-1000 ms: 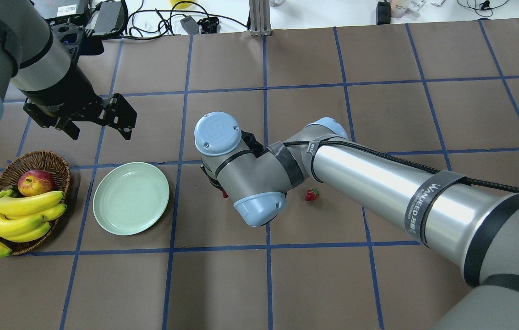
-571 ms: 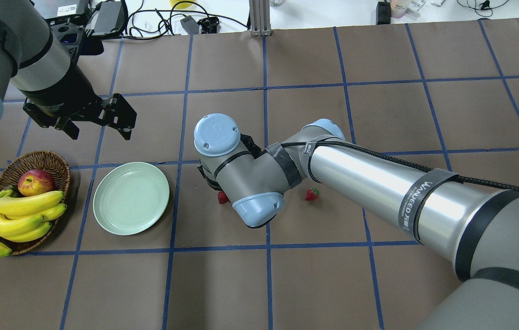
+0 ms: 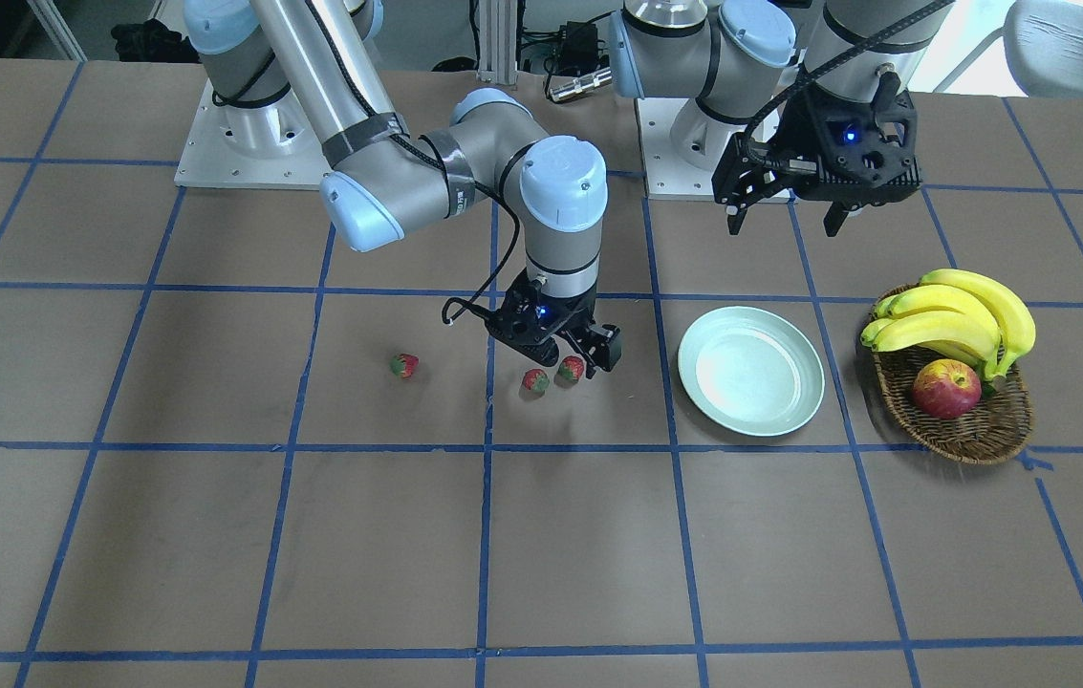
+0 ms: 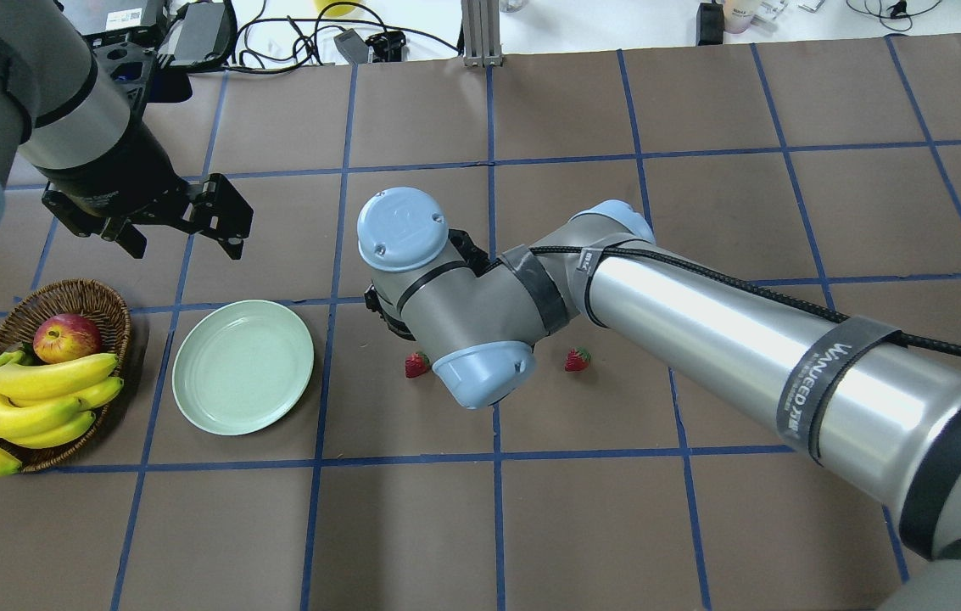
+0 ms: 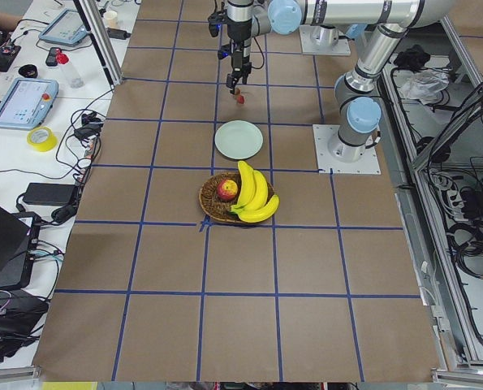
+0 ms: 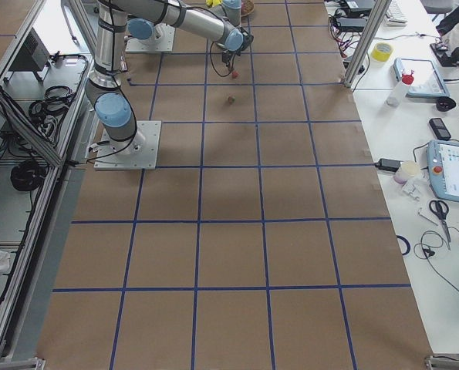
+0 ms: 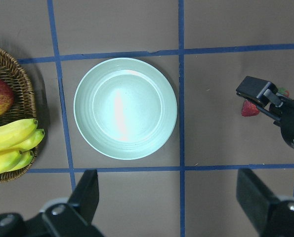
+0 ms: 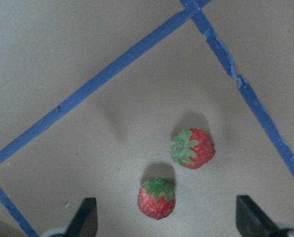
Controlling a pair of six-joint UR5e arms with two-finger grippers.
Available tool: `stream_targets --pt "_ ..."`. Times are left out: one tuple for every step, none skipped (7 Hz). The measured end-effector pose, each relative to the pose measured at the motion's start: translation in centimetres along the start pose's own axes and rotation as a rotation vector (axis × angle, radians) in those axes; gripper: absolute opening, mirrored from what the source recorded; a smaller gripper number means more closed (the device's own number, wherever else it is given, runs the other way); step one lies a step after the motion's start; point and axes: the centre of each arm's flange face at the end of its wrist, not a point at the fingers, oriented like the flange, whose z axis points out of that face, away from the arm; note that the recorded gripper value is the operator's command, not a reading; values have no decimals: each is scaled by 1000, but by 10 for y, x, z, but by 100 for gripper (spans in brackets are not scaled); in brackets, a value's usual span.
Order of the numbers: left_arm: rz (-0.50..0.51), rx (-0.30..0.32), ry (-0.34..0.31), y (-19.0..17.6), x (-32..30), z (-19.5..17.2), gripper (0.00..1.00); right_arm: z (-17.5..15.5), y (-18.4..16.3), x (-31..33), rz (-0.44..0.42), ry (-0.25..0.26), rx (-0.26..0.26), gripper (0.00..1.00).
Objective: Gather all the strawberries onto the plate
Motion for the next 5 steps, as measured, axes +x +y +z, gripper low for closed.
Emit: stream_targets --pt "0 1 1 0 0 0 100 -10 -15 16 -62 36 6 96" --pt "0 2 1 1 0 -1 100 -14 -33 35 -112 74 16 95" --pt "-4 1 0 1 0 0 100 -14 -47 58 -190 120 35 91" --pt "-11 -2 1 1 1 1 100 -9 -54 79 -267 161 38 90" --pt "-16 -5 2 1 1 3 100 -1 -60 99 -326 200 37 90"
